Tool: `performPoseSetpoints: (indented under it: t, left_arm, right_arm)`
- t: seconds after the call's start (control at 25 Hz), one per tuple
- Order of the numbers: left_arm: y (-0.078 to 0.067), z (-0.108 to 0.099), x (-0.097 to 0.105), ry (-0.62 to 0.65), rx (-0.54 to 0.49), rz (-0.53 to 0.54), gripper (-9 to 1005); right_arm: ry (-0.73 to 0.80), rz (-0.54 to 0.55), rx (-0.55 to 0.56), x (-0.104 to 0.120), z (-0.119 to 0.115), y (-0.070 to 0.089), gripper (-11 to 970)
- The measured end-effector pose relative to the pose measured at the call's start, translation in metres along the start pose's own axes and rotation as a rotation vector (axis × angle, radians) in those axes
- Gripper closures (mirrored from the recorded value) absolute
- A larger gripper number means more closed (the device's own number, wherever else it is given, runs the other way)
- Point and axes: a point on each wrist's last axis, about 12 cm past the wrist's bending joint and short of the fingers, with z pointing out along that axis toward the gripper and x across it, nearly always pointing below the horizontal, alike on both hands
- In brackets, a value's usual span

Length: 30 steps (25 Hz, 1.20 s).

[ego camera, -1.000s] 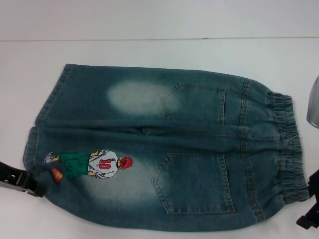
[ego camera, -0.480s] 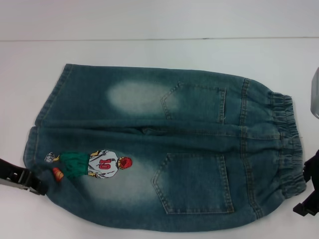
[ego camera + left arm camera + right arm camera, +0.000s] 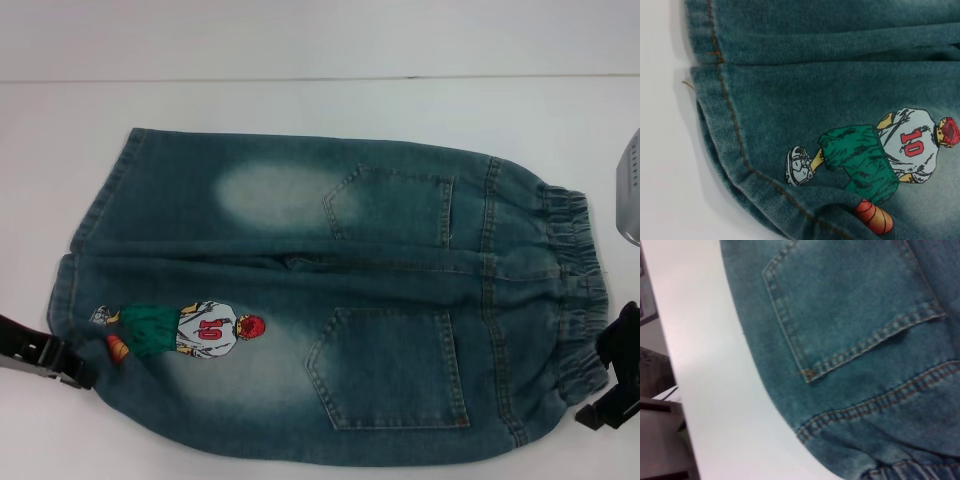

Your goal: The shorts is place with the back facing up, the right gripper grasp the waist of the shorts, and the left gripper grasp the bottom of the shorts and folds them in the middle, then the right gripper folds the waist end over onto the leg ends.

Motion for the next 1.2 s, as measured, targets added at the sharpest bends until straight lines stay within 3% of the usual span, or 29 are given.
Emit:
performPoseSetpoints:
  t: [0.2,0.84,1.2]
  left_arm:
    - [0.0,0.0,0.0,0.001,-0.001,-0.002,917]
    - [0.002,0.001,-0.002,-0.028,-0.004,-0.001,918]
    - [0.002,-0.006,-0.027,-0.184,-0.033,0.043,917]
  right_arm:
    - [-0.005,0.0,0.012,0.001,0.0,-0.002,170]
    - [-0.06,0.015,0.05,0.008,-0.004,-0.008,868]
    - [-0.394,0.07,0.164,0.017,-0.026,-0.018,913]
